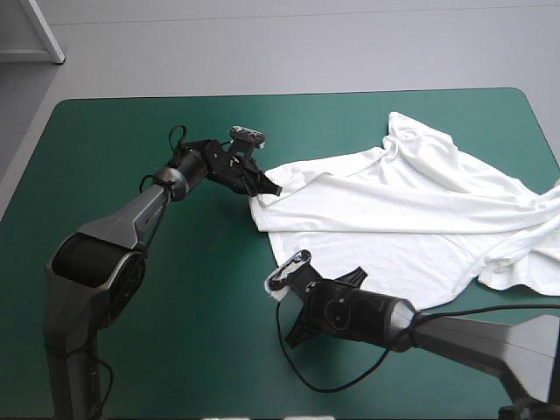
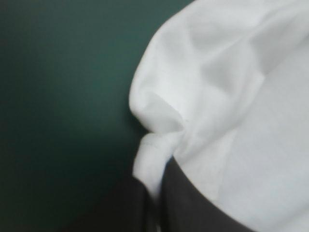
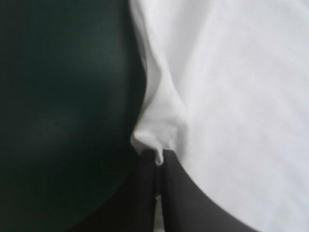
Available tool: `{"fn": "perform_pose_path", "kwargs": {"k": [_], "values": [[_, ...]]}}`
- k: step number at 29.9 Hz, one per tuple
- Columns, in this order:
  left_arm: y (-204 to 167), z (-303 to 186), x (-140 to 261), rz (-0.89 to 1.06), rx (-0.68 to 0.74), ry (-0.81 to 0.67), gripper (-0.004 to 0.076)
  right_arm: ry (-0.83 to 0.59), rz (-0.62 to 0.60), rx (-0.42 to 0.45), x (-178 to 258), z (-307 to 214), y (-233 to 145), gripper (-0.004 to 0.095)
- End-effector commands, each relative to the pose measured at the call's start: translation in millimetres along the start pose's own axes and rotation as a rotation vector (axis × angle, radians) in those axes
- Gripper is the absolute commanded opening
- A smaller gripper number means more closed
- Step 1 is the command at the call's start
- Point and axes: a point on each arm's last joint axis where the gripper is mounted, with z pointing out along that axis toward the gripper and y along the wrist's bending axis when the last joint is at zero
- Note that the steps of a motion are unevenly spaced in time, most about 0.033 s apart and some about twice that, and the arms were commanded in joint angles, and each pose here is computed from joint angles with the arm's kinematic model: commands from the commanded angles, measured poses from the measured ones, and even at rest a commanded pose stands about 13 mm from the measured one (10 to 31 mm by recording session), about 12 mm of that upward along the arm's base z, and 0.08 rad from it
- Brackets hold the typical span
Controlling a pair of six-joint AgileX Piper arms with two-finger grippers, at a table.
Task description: Fold the cloth
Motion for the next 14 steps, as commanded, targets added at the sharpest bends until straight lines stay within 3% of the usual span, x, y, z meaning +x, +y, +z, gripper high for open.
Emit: {"fn": "perform_pose_path", "kwargs": {"k": [1,4,14], "values": [[-21.8,-87.3,-43.6,0.031,-0.012,-0.259,-0.0010,-0.156,0.051,0.110,-8.6,-56.9,-34.6,-0.0018],[-35.3,-144.2,-60.1,0.058,-0.014,-0.386,-0.0010,-0.241,0.103,0.184,-9.1,-105.7,-60.8,-0.0018],[-93.1,-365.2,-68.1,0.213,-0.029,-0.862,-0.0010,-0.692,0.224,0.253,-3.4,-301.9,-146.8,-0.0018]]}}
